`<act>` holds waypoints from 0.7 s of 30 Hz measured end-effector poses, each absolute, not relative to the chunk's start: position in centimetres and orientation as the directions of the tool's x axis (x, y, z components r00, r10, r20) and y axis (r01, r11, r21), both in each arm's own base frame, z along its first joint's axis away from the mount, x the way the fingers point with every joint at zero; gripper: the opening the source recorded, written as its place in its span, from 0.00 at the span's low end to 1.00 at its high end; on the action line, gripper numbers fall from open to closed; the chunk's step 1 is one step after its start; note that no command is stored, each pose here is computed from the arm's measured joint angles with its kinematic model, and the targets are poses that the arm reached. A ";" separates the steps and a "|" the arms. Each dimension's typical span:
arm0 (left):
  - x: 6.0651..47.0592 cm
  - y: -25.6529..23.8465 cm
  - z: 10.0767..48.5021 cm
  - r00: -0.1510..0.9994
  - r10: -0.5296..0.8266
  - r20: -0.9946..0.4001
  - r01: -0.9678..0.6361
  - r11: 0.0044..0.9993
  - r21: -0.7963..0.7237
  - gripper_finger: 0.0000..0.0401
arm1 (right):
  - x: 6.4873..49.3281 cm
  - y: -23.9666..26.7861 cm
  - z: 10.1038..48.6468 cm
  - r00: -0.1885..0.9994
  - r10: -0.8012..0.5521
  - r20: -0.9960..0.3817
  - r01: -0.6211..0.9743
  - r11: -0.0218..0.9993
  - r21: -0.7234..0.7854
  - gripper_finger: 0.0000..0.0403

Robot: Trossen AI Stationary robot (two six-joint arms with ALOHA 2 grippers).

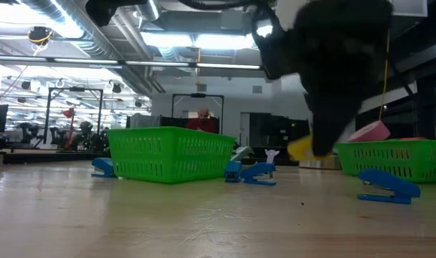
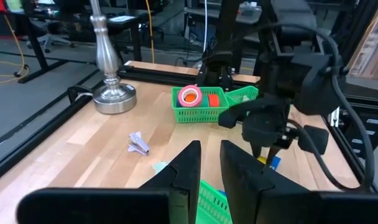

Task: Pick and place Stapler, Stapler remover, tape
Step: Put the yellow stapler into the center green bin

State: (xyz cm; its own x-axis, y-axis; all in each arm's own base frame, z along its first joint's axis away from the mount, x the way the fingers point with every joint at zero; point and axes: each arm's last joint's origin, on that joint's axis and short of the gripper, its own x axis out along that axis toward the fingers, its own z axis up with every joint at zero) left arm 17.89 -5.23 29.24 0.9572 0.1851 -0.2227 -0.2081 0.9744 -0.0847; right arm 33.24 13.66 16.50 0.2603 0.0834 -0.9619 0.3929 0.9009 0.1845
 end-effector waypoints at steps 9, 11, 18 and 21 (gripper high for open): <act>17.9 -5.2 29.2 0.957 0.182 -0.225 -0.205 0.975 -0.083 0.15 | 36.3 11.6 21.2 0.357 0.063 -0.932 0.191 0.972 0.139 0.18; 17.9 -5.2 29.2 0.957 0.181 -0.225 -0.204 0.975 -0.083 0.15 | 37.2 10.8 22.2 0.408 0.050 -0.911 0.158 0.979 0.125 0.18; 17.9 -5.3 29.2 0.958 0.177 -0.225 -0.196 0.978 -0.066 0.15 | 39.3 7.5 23.5 0.535 0.015 -0.845 0.154 0.981 0.115 0.19; 17.9 -5.3 29.2 0.960 0.166 -0.227 -0.186 0.980 -0.069 0.15 | 39.8 6.1 23.0 0.555 -0.001 -0.832 0.187 0.975 0.123 0.19</act>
